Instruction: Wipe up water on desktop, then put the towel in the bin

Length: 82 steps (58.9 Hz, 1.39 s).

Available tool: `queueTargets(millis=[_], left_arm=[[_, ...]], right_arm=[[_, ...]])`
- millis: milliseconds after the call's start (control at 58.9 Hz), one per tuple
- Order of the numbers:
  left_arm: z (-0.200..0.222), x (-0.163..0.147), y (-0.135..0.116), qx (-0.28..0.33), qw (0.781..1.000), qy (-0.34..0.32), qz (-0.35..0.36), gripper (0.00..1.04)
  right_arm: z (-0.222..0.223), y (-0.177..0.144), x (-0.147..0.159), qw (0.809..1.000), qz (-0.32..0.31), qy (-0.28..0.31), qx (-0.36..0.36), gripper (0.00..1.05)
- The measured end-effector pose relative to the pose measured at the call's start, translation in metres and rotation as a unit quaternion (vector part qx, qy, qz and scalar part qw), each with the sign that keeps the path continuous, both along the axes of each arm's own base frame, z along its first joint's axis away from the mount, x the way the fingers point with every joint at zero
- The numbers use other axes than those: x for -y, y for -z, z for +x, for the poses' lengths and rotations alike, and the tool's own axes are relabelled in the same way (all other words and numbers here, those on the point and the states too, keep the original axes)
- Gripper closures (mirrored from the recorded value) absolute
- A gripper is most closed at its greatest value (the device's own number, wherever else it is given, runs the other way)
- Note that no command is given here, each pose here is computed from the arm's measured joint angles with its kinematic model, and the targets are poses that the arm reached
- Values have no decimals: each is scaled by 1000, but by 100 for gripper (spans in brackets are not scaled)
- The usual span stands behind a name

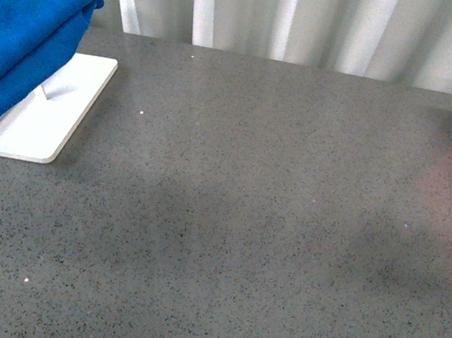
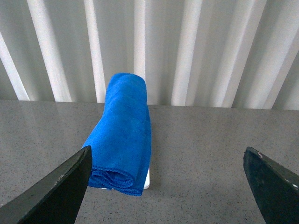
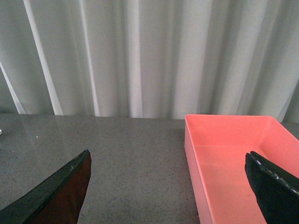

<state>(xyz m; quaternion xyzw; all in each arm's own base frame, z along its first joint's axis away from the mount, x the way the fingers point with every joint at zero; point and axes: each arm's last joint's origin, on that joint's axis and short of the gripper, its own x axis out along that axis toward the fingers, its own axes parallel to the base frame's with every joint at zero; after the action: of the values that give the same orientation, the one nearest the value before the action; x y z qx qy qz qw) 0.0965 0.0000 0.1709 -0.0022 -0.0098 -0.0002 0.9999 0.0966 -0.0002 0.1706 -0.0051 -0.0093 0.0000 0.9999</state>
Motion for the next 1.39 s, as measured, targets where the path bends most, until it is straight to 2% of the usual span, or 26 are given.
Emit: queueTargets(millis=[1392], left_arm=[[0,0,0,0,1000,0,0,7]], right_arm=[[0,0,0,1000,0,0,0,7]])
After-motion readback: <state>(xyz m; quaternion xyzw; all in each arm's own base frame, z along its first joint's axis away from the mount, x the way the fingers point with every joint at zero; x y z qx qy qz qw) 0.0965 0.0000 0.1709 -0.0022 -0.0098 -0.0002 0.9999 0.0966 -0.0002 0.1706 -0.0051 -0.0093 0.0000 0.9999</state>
